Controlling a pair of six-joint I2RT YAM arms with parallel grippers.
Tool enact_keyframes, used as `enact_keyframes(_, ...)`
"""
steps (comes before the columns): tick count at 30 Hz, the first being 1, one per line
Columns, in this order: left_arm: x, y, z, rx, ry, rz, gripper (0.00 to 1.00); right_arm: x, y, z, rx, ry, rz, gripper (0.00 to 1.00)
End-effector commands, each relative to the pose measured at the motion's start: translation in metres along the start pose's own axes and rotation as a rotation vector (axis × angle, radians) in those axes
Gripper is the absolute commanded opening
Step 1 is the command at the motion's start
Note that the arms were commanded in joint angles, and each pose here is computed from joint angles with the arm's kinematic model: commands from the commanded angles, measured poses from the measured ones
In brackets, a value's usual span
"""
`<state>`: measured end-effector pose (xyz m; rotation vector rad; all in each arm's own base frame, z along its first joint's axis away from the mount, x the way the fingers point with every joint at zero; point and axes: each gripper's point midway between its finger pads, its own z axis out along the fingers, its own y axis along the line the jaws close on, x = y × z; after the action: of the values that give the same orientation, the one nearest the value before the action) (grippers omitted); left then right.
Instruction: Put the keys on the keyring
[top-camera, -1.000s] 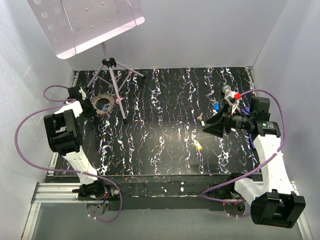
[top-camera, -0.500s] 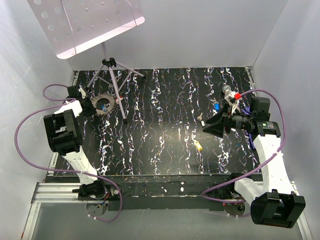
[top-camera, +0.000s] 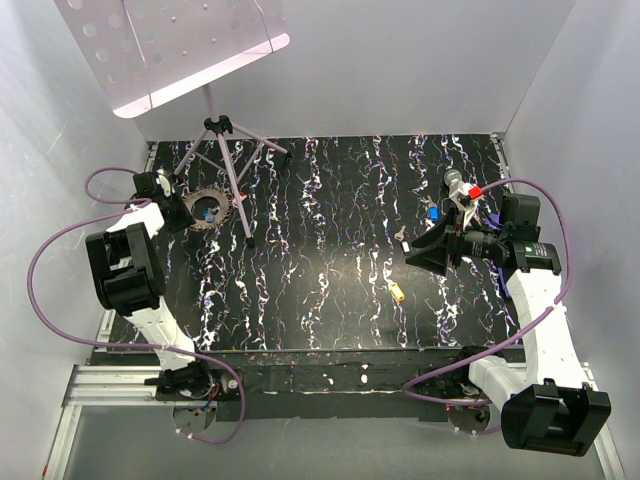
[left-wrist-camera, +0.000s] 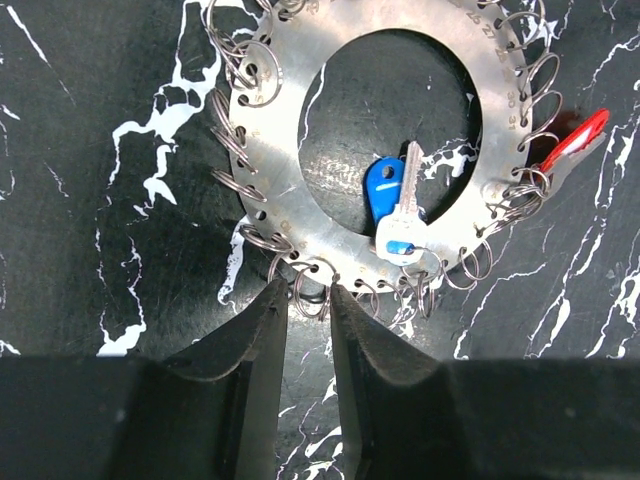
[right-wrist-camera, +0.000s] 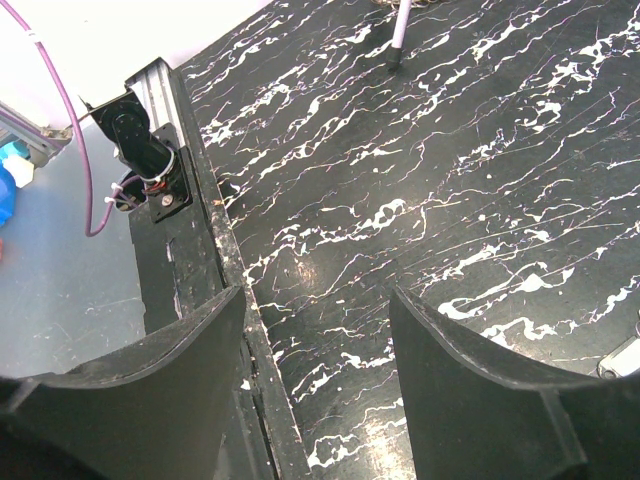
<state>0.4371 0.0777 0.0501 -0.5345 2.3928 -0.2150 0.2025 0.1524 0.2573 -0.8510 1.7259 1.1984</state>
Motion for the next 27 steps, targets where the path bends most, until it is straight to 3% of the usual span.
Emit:
enact_keyframes(1,-0.013,-0.015,-0.012,0.061,-0.035,0.039,0.24,0.0,0.002,0.001,-0.024,-0.012,-0.008,0.68)
enact_keyframes(27,0.002,-0.016,0.007,0.065,0.054,0.061,0.2,0.0,0.001,0.001,-0.021,-0.011,-0.006,0.68)
